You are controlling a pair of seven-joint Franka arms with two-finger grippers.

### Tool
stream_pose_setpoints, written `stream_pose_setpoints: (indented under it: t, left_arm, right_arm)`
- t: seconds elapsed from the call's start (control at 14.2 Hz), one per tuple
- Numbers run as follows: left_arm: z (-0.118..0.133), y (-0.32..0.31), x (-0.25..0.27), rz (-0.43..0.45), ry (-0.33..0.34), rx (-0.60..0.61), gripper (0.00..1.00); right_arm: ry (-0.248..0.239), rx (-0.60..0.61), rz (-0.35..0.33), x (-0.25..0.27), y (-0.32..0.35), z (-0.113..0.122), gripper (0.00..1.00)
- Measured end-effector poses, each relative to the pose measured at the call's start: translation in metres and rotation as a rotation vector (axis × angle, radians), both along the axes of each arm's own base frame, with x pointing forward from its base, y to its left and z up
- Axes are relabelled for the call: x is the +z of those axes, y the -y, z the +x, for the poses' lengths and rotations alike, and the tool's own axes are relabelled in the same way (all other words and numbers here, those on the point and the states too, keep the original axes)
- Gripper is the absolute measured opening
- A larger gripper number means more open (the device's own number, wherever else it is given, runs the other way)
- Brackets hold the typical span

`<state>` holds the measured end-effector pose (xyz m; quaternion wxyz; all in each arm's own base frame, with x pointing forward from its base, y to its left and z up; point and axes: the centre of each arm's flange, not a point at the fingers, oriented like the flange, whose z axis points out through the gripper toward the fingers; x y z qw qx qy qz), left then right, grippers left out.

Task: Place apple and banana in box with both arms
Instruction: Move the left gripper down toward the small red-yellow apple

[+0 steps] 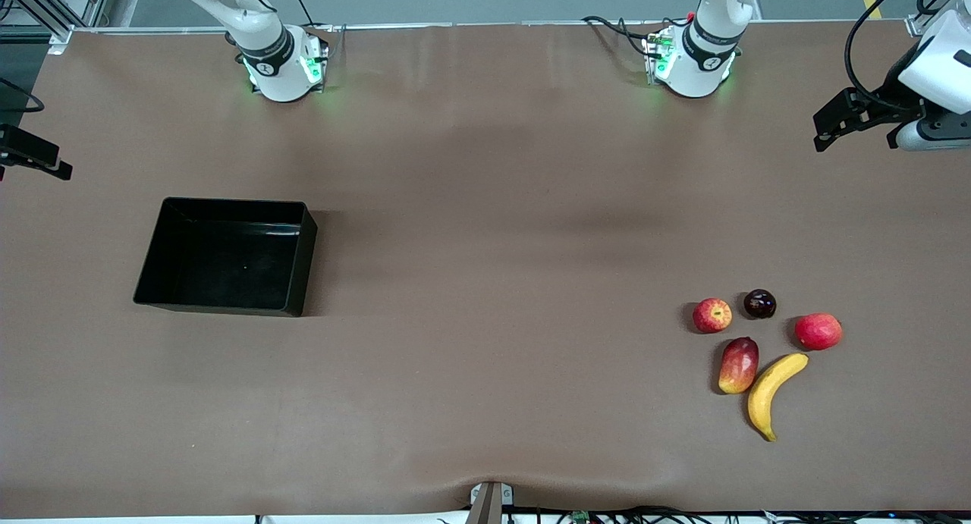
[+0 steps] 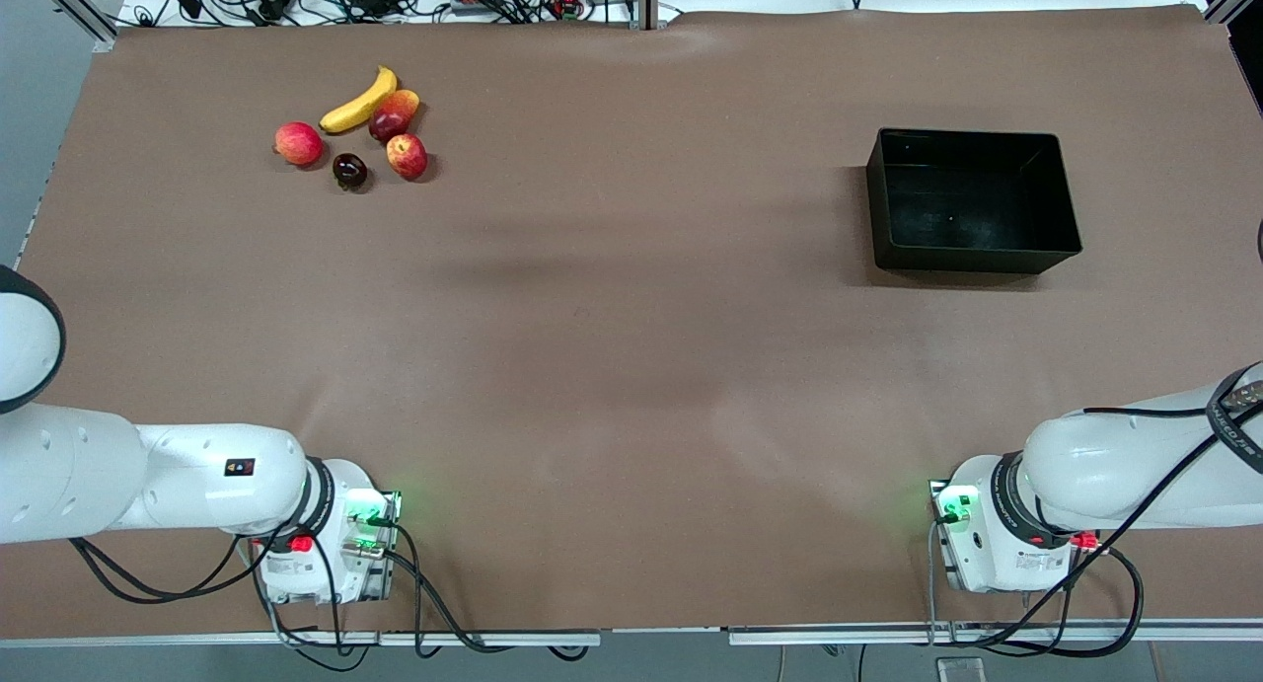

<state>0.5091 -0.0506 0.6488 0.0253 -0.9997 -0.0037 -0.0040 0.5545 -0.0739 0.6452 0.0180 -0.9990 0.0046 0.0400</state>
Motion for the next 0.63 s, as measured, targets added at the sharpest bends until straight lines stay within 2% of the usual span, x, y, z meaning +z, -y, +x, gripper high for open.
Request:
stream_pose_setpoints:
  t: [0.63]
  left_arm:
    - [0.0076,-0.0017,-0.0057,-0.002,-0.01,0.005,1.0]
  right_arm:
    - [-0.004,-0.006,0.0,-0.0006,0.0027,-0.0007,1.0]
